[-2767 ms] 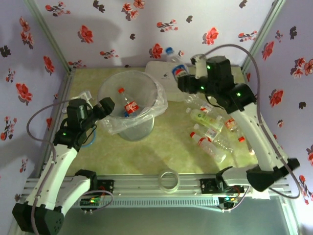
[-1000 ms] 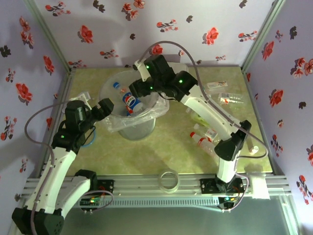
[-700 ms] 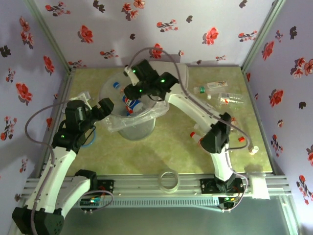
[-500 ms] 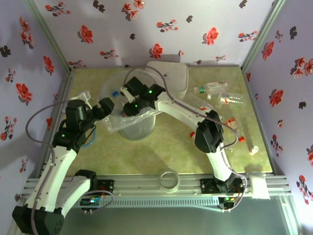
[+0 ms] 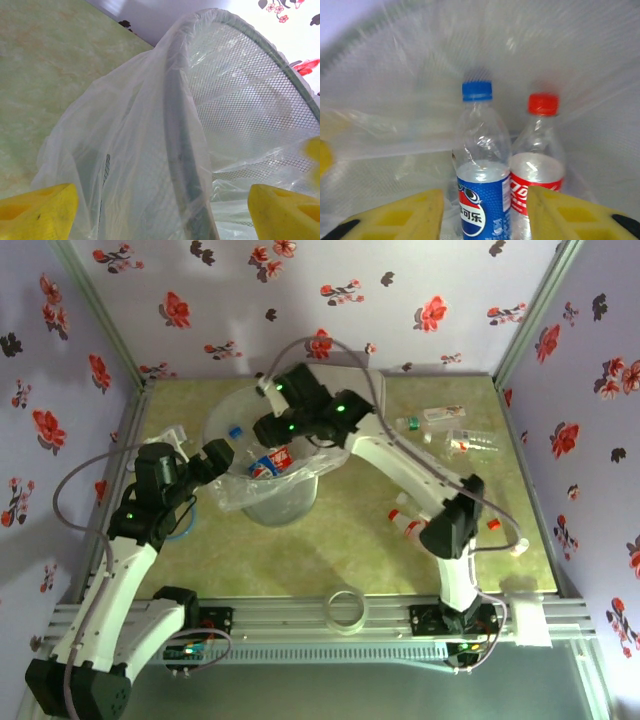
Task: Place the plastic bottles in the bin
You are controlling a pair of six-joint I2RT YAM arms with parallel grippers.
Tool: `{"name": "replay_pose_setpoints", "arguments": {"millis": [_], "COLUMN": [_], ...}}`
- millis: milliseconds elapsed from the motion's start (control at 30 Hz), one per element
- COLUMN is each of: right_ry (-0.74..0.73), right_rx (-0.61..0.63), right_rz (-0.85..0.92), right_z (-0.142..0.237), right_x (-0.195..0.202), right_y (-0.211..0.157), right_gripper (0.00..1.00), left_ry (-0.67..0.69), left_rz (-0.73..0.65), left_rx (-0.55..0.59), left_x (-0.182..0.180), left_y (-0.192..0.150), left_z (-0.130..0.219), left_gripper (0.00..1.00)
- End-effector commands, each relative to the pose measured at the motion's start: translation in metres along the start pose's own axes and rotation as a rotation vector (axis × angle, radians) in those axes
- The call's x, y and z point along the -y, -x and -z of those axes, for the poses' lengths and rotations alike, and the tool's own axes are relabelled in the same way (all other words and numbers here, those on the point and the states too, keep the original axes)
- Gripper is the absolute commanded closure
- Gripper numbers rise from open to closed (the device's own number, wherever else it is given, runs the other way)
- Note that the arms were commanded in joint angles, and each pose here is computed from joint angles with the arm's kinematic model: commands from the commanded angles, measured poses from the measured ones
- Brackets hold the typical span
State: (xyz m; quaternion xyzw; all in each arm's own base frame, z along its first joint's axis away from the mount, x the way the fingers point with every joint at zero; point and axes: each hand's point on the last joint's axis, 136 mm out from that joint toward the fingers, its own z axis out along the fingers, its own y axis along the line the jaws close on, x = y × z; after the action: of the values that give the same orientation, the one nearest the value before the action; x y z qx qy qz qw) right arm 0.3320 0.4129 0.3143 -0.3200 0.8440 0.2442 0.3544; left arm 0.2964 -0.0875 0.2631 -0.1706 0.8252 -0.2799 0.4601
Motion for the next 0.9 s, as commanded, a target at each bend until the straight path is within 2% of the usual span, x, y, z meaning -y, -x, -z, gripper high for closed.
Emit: {"name": "replay_pose_setpoints", "arguments": {"millis": [0, 200, 333, 467, 567, 667, 867], "right_ry": [-0.09, -0.235, -0.35, -0.461, -0.587, -0.649, -0.601], "right_rx": [0.159, 0.216, 0.221, 0.201, 0.091, -0.07, -0.375], "right_rz": [-0.013, -0.176, -0.347, -0.534, -0.558, -0.544, -0.584], "right_z": [0.066, 0.123, 0.152, 0.177, 0.188, 0.185, 0.159], "right_x": [0.025, 0.095, 0.147, 0.191, 0.209, 0.212, 0.195], "right_y": [0.031, 0.005, -0.036, -0.088, -0.14, -0.19, -0.27], "right_gripper": [0.46, 0.34, 0.26, 0.24, 0.22, 0.21, 0.24], "left_ry": [-0.003, -0.001, -0.001, -0.005, -0.006, -0.007, -0.008], "left_rz": [-0.01, -0.012, -0.019, -0.018, -0.016, -0.02, -0.014], "left_rx": [0.0, -0.005, -0.003, 0.0, 0.001, 0.004, 0.006], "left_x": [0.002, 0.001, 0.002, 0.004, 0.004, 0.005, 0.006], "left_y": [0.003, 0.002, 0.004, 0.005, 0.005, 0.006, 0.009], "left_z": [0.002, -0.001, 0.0, 0.0, 0.0, 0.0, -0.004], "left_gripper": [0.11, 0.11, 0.11, 0.11, 0.11, 0.11, 0.11]}}
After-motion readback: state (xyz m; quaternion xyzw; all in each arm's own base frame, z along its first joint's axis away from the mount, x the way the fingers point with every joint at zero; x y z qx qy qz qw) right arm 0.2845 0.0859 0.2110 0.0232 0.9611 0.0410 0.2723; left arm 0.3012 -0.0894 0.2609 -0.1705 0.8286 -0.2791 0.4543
